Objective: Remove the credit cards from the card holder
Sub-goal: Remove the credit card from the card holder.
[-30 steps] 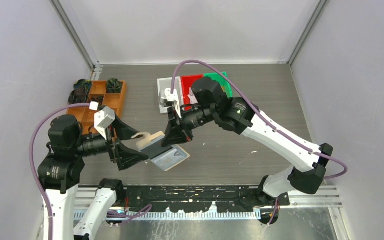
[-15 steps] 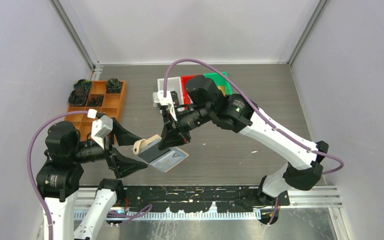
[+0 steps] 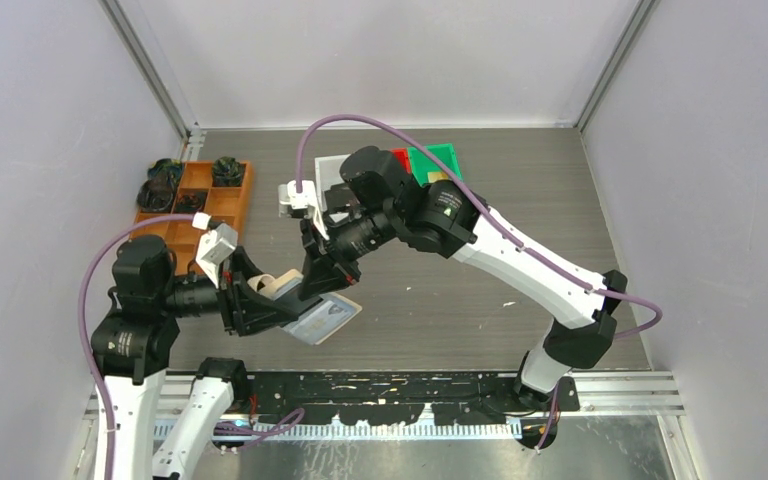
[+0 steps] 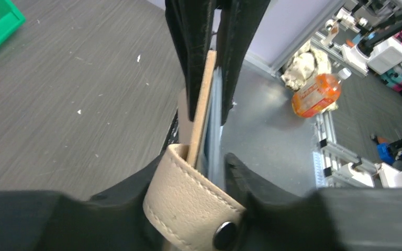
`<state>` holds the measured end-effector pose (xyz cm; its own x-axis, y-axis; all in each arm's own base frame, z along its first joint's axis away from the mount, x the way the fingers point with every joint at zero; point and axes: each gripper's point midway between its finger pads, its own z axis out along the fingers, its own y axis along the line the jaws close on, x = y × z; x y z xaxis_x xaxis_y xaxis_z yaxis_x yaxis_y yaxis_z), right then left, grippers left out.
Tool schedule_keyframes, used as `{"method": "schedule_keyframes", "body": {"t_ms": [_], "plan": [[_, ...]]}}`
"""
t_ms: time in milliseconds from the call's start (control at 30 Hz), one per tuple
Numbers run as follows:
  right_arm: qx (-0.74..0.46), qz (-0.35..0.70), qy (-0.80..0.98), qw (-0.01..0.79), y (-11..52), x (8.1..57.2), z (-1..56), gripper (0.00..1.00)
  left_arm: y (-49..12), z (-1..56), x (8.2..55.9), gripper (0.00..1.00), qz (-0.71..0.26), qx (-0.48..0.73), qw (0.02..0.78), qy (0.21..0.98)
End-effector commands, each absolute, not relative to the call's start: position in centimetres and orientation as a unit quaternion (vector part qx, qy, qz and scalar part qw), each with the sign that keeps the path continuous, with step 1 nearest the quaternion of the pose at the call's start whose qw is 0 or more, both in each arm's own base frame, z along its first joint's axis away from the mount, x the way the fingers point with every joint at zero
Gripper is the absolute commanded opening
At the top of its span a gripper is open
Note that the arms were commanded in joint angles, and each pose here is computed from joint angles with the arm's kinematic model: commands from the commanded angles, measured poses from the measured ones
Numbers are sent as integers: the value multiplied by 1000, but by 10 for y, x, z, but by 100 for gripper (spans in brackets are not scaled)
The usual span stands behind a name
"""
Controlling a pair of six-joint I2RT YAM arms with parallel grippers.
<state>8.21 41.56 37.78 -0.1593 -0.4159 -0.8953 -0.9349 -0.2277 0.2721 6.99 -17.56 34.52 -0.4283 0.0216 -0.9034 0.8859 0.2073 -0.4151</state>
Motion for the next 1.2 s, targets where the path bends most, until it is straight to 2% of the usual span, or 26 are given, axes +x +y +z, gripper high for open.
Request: {"method": "schedule_keyframes", "body": {"t_ms": [0, 100, 200, 233, 367, 633, 800, 933, 1033, 1167], "plan": [[-592, 539, 522, 294, 415, 73, 418, 1, -177, 356, 73, 32, -526, 355, 433, 640], [-581, 549, 528, 287, 418, 72, 421, 3, -177, 358, 74, 16, -527, 349, 436, 641], [-576, 572, 519, 266, 419, 64, 425, 21, -177, 363, 78, 2, -524, 336, 446, 643], [-571, 580, 518, 264, 420, 63, 426, 23, -177, 367, 79, 0, -521, 333, 455, 641], [-525, 626, 515, 259, 422, 67, 428, 45, -178, 383, 81, 0, -527, 318, 472, 631], [-461, 687, 482, 290, 397, 66, 446, 60, -179, 406, 82, 0, -544, 291, 487, 618], [-439, 703, 481, 287, 392, 62, 443, 61, -179, 416, 88, 0, -554, 266, 492, 616], [-432, 706, 482, 287, 389, 61, 441, 55, -179, 419, 90, 0, -563, 250, 490, 617], [-425, 713, 480, 283, 388, 60, 444, 39, -180, 420, 90, 0, -569, 238, 487, 618], [-416, 716, 487, 277, 387, 59, 444, 24, -179, 421, 89, 0, -571, 229, 490, 618]]}}
